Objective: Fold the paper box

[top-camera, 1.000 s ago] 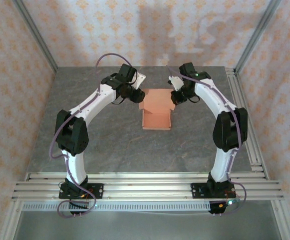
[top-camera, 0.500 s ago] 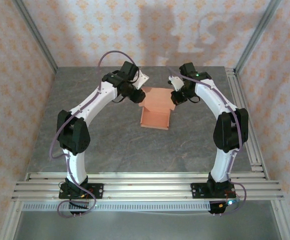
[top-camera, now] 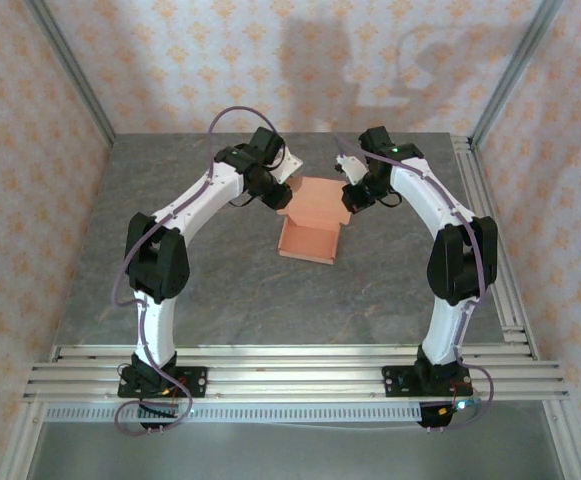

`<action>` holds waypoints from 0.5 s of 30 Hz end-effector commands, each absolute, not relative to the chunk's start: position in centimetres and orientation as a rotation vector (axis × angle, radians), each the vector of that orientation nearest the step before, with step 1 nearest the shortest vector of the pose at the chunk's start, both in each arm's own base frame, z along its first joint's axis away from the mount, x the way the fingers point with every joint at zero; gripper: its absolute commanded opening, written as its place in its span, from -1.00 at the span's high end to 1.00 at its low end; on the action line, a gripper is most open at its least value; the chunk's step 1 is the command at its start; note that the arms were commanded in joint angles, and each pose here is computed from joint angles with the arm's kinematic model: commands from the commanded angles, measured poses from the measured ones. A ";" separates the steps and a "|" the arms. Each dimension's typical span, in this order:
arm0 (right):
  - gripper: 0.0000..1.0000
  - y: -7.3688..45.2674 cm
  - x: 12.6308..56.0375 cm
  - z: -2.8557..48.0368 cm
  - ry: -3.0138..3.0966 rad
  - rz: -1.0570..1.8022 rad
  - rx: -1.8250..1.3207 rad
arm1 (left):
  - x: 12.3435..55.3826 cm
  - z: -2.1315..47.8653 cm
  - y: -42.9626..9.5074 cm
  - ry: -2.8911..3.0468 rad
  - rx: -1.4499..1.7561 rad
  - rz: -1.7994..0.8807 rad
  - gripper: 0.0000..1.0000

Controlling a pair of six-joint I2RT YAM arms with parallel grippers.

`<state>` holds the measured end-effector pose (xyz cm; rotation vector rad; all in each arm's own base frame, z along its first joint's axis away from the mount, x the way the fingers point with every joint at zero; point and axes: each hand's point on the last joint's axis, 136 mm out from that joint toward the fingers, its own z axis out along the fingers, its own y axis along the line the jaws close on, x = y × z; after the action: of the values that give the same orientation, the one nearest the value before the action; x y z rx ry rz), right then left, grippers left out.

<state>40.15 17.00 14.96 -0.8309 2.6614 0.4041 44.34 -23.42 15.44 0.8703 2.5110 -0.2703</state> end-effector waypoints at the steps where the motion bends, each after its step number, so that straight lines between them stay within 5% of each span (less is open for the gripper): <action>1: 1.00 17.5 39.7 16.8 2.622 0.422 -0.876 | 44.7 15.9 -22.8 2.508 0.869 -0.213 0.51; 7: 1.00 17.4 39.6 16.9 2.621 0.411 -0.888 | 45.0 16.5 -21.8 2.492 0.851 -0.134 0.25; 15: 1.00 17.4 39.5 17.0 2.618 0.411 -0.891 | 45.8 15.9 -21.5 2.512 0.814 -0.089 0.17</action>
<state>39.88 17.09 15.01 -0.8551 2.6607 0.4090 45.15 -22.00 15.35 0.8372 2.5173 -0.1446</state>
